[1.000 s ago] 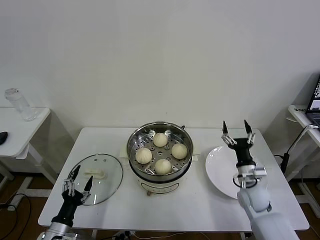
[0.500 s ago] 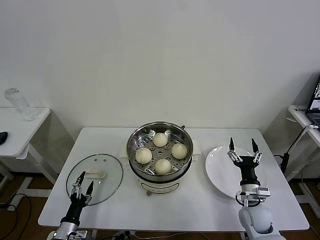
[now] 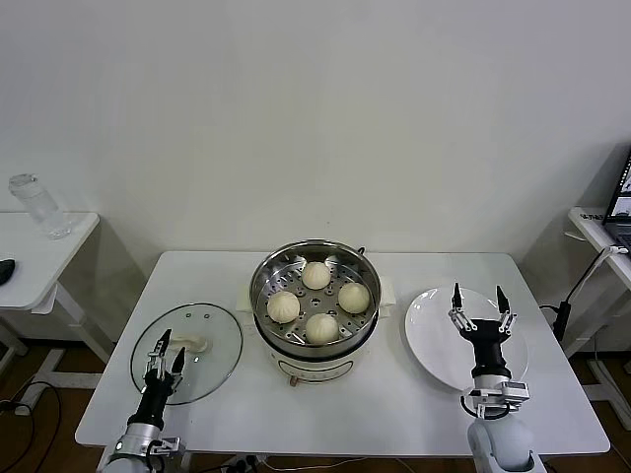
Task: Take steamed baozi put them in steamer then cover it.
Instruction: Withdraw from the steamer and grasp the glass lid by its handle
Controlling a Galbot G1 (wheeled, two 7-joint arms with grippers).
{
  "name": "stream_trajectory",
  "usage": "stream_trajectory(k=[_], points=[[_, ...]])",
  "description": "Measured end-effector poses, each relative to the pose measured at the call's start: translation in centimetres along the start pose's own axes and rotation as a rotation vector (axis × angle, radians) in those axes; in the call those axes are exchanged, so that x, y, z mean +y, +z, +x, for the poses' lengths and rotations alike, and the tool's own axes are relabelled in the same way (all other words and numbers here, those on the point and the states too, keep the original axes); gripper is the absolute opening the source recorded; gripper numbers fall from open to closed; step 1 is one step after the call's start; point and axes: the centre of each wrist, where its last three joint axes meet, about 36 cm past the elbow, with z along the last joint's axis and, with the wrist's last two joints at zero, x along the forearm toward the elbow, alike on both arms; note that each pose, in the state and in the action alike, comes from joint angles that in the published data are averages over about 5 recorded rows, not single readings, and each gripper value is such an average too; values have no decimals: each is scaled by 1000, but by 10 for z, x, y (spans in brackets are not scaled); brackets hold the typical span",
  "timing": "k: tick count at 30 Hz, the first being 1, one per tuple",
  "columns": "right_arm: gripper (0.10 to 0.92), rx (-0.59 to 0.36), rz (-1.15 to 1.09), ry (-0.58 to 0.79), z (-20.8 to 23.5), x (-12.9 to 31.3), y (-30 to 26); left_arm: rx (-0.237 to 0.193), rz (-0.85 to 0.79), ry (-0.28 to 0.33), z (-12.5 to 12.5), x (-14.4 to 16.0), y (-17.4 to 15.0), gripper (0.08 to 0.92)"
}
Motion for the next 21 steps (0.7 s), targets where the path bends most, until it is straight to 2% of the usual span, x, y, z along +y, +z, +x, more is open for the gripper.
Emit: stream_trajectory(k=[7, 21], points=[[823, 5, 10, 7, 5, 0, 4, 12, -14, -8, -12, 0, -3, 823], [823, 2, 19, 10, 8, 0, 3, 38, -29, 15, -28, -3, -2, 823]])
